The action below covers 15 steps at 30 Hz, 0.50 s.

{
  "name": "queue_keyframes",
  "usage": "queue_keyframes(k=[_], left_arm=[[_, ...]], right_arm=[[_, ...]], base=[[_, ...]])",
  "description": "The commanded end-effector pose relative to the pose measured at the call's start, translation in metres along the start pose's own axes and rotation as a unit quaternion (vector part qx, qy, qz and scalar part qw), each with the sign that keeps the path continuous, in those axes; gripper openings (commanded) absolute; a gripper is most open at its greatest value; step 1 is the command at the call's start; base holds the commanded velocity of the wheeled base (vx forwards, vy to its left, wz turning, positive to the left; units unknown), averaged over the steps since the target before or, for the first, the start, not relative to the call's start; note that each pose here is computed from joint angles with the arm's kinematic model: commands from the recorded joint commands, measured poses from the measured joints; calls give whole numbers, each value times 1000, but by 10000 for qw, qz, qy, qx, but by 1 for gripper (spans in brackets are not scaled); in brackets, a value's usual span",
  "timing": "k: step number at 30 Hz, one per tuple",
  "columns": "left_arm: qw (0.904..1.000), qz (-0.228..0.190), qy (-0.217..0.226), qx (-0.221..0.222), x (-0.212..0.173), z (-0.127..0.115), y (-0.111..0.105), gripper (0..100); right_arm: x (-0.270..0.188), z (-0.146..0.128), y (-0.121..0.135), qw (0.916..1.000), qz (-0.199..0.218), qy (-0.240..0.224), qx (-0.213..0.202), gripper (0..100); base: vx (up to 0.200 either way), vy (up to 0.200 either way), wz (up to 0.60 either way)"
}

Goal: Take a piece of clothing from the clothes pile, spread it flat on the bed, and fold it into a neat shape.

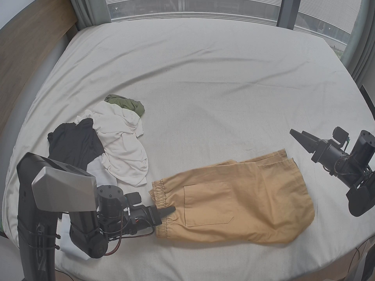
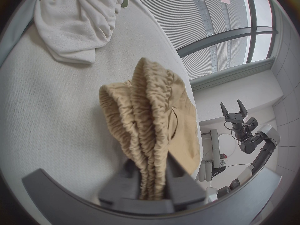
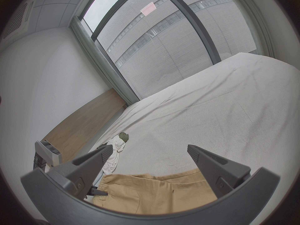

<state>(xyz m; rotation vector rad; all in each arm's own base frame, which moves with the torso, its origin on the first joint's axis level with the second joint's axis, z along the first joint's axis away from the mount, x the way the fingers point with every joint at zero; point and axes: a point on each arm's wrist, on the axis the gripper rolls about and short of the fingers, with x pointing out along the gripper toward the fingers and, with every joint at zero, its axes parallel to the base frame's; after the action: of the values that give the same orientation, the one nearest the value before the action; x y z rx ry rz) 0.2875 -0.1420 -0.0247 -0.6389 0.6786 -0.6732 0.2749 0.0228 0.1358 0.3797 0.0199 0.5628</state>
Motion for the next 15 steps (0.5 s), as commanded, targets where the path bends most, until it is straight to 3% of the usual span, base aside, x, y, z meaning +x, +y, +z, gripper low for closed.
queue_keyframes(k=[1, 7, 15], left_arm=[[9999, 97, -125, -10, -8, 3, -2, 0], [9996, 154, -161, -155, -22, 4, -9, 0], [9971, 254, -556, -444, -49, 21, -13, 0]], right_arm=[[-1, -1, 0, 10000, -10, 26, 13, 100], [0, -4, 0, 10000, 0, 80, 33, 100], [0, -12, 0, 9997, -6, 229, 107, 100]], base=[[0, 0, 0], [0, 0, 0], [0, 0, 0]])
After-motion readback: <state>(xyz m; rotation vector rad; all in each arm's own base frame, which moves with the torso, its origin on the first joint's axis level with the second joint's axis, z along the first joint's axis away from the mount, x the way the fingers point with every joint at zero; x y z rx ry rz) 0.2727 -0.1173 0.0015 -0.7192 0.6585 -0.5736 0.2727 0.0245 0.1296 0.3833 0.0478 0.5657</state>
